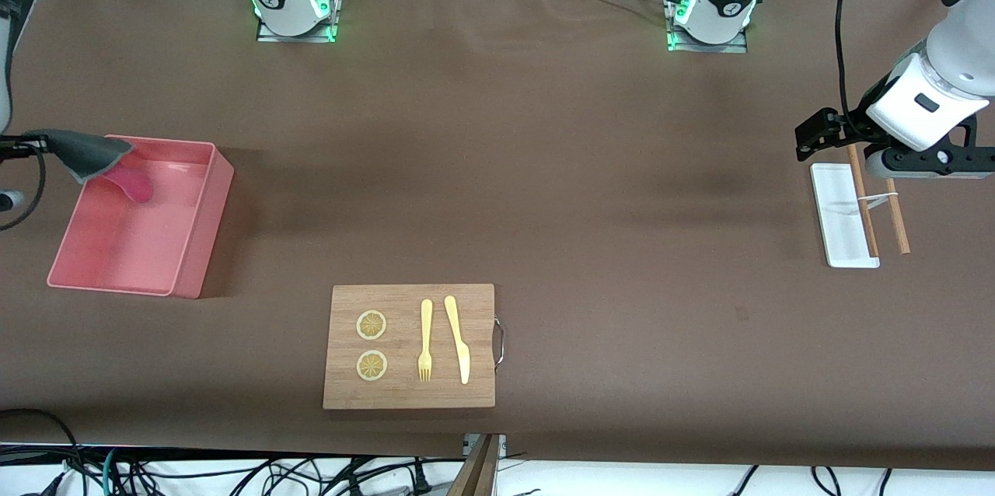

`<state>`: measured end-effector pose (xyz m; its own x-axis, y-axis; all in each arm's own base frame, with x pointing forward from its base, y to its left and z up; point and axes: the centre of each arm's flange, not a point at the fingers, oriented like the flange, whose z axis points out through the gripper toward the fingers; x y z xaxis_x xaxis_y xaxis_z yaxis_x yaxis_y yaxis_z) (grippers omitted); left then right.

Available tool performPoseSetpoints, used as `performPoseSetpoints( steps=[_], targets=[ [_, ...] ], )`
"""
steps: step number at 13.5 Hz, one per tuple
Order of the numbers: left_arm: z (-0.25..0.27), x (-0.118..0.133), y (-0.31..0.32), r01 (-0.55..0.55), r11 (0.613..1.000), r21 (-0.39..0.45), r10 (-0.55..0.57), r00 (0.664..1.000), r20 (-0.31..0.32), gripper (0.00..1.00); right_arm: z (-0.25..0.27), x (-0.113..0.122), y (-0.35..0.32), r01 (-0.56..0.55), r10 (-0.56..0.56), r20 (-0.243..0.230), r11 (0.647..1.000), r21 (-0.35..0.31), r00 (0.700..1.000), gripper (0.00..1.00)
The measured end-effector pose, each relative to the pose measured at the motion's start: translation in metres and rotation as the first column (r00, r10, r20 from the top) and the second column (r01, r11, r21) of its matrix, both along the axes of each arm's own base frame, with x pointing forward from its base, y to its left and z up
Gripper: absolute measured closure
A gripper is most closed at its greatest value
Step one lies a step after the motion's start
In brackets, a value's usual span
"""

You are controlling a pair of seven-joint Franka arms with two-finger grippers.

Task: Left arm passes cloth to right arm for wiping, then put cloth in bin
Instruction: 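Move the cloth over the pink bin and lower it inside, then open the right gripper to drop the cloth into the bin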

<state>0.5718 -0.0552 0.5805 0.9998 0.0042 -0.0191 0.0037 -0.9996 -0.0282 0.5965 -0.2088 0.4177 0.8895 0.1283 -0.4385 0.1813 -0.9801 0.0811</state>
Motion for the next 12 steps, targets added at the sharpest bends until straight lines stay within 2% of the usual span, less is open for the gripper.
performPoseSetpoints(
  steps=[2,5,12],
  targets=[
    [0.000,0.000,0.000,0.002,1.000,0.002,-0.002,1.000,0.000,0.00,-0.017,0.009,0.001,-0.013,0.014,0.018,1.000,-0.005,1.000,0.98],
    [0.000,0.000,-0.001,0.002,1.000,0.002,-0.002,1.000,0.000,0.00,-0.045,0.022,0.003,-0.031,0.031,0.068,1.000,-0.001,0.997,0.98],
    [0.000,0.000,-0.001,0.002,1.000,0.003,-0.002,1.000,0.000,0.00,-0.138,0.025,0.008,-0.032,0.027,0.124,0.999,0.042,0.992,0.98]
  ],
)
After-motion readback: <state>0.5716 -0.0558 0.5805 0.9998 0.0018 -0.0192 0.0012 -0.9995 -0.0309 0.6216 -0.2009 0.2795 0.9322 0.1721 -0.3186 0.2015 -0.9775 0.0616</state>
